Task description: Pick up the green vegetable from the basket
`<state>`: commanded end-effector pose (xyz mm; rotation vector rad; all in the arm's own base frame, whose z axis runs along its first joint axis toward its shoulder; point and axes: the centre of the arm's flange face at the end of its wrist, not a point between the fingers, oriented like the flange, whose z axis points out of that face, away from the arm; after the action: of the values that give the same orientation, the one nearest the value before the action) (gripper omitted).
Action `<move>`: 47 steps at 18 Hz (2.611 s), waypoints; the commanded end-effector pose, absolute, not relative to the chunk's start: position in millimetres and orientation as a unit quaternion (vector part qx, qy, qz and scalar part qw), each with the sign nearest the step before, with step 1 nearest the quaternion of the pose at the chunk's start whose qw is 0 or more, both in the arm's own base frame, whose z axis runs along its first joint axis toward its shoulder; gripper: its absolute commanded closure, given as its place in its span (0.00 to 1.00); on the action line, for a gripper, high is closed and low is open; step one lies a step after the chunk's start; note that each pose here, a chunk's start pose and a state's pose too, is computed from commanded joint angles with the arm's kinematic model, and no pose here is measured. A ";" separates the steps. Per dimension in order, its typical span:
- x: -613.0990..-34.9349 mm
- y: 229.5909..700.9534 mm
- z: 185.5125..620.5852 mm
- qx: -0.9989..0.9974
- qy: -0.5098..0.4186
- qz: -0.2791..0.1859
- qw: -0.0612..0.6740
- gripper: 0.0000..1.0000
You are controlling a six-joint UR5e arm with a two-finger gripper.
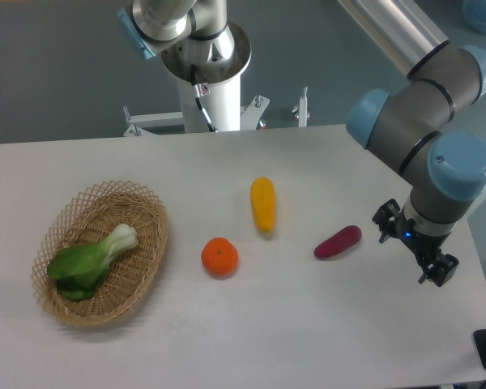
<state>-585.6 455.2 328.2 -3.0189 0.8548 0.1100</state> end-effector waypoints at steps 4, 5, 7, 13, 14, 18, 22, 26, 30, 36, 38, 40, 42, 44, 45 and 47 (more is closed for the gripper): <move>-585.0 455.9 328.2 -0.962 0.271 0.035 0.000 0.00; -584.3 456.8 328.2 -0.962 0.269 0.035 0.001 0.00; -582.6 458.8 327.6 -0.968 0.248 0.035 0.003 0.00; -568.7 462.2 326.9 -0.978 0.201 0.047 0.013 0.00; -565.3 463.7 328.9 -0.979 0.200 0.047 0.011 0.00; -528.6 488.4 336.9 -0.983 0.177 0.045 0.012 0.00; -454.9 519.1 343.0 -0.984 0.174 0.035 0.015 0.00; -353.6 552.7 344.8 -0.990 0.135 0.023 0.017 0.00; -266.0 572.8 354.1 -0.988 0.153 0.020 0.020 0.00; -182.9 599.6 346.2 -0.988 0.149 -0.004 0.029 0.00; -162.0 604.1 338.5 -0.987 0.157 -0.008 0.022 0.00; -148.9 603.1 333.6 -0.988 0.156 -0.011 0.018 0.00; -143.7 603.1 330.8 -0.987 0.158 -0.009 0.022 0.00; -127.7 603.9 322.9 -0.987 0.162 -0.012 0.018 0.00; -122.7 601.4 315.7 -0.987 0.157 -0.014 0.013 0.00; -111.5 598.5 301.9 -0.990 0.141 -0.016 0.009 0.00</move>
<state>-111.5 598.5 301.9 -3.0921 0.4395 -0.0502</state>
